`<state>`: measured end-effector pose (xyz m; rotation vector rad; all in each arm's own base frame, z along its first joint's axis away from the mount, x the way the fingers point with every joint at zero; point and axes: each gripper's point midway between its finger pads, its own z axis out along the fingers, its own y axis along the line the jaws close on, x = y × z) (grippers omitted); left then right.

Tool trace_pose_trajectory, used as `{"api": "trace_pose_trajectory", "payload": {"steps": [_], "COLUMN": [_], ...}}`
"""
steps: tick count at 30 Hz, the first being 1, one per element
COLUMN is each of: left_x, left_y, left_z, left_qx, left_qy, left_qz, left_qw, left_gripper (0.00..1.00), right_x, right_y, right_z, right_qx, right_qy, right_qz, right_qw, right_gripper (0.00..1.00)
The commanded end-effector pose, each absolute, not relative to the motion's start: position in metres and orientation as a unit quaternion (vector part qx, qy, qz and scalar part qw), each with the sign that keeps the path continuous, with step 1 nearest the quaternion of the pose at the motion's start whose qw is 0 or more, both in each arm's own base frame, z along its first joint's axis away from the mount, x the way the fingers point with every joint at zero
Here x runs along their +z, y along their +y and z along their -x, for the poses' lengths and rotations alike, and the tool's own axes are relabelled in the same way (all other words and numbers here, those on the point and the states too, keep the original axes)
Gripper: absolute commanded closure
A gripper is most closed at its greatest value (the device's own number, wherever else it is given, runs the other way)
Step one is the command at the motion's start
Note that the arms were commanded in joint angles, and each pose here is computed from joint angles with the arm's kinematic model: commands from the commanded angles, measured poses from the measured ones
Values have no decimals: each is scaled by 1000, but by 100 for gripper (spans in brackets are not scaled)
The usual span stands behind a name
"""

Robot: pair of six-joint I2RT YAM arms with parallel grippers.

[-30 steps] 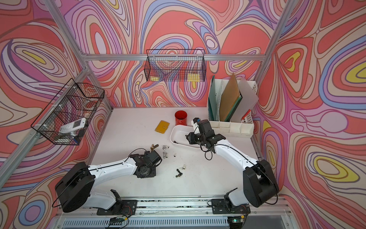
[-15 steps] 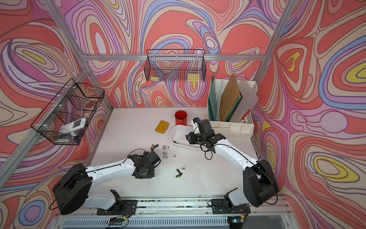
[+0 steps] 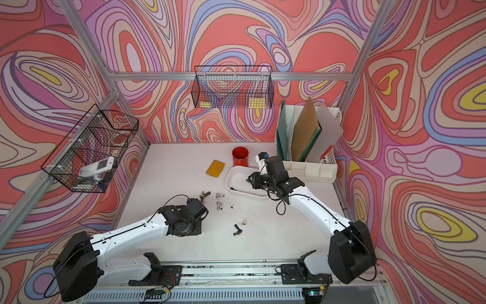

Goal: Put the chess pieces into the storage box
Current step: Pick up the chess piece at the center of the board, then place the chess piece in the storage box.

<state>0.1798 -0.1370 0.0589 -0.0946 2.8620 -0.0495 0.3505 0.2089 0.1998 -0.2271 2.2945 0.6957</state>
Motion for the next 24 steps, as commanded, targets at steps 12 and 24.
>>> {"api": "trace_pose_trajectory", "payload": {"steps": [12,24], "left_x": [112,202], "left_y": [-137,-232], "left_z": [-187,-305], "left_qx": [-42,-84], "left_qy": [980,922], "left_qz": [11,-92], "left_qw": [194,368], "left_gripper": [78,78], "right_x": [216,245], "right_y": [199,185], "right_z": [-349,-350], "right_qx": [258,248], "right_qy": [881,850], "right_qz": [78,61], "right_qw": [390,460], "right_gripper": [74,74]}}
